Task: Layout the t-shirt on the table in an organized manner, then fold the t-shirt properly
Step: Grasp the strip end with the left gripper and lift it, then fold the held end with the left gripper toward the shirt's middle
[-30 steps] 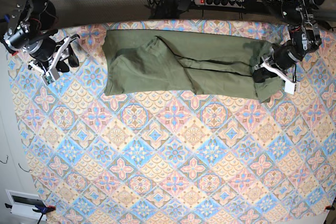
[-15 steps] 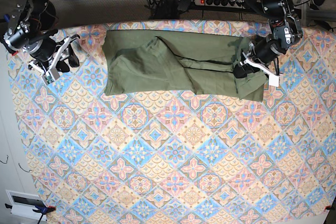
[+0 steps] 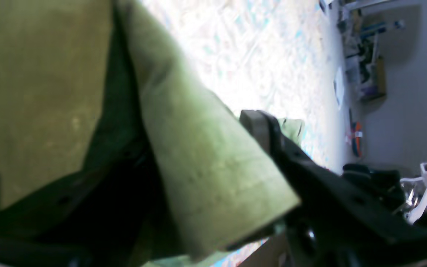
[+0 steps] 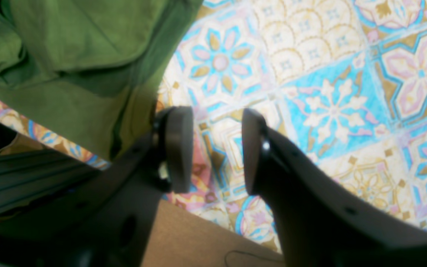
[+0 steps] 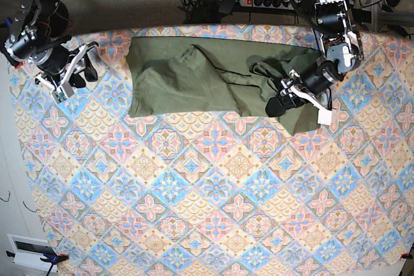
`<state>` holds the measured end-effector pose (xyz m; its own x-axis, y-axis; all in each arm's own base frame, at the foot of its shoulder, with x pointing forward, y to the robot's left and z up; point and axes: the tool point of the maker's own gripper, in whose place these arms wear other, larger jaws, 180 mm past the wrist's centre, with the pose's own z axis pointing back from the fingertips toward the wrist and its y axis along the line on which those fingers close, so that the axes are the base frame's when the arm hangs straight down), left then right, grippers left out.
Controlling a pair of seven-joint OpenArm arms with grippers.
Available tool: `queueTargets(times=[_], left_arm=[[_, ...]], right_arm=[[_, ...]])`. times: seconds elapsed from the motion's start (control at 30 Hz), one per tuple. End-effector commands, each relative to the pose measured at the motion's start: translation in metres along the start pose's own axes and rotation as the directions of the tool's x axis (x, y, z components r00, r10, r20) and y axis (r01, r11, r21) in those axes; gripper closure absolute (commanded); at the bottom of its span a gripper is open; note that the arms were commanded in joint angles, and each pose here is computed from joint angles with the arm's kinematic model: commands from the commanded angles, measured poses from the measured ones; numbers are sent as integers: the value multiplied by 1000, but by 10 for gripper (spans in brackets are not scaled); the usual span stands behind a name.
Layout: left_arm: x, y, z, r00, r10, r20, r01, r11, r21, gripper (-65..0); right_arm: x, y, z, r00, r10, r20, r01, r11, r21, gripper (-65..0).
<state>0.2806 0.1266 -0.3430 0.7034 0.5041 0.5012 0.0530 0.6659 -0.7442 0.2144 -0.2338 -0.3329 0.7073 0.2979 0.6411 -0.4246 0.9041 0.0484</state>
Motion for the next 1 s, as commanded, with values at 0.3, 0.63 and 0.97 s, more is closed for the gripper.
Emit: queueTargets(times=[0.3, 0.63, 0.97], left_arm=[[-7, 0, 17, 999, -35, -18, 35, 999, 5, -253], [-2, -4, 30, 986, -150, -70, 151, 988, 16, -258], [-25, -11, 31, 970, -180, -162, 182, 983, -7, -254]], right_arm=[[11, -3, 5, 999, 27, 32, -26, 1000, -9, -214], [11, -3, 5, 999, 27, 32, -27, 1000, -8, -214], [11, -3, 5, 999, 27, 32, -26, 1000, -9, -214]])
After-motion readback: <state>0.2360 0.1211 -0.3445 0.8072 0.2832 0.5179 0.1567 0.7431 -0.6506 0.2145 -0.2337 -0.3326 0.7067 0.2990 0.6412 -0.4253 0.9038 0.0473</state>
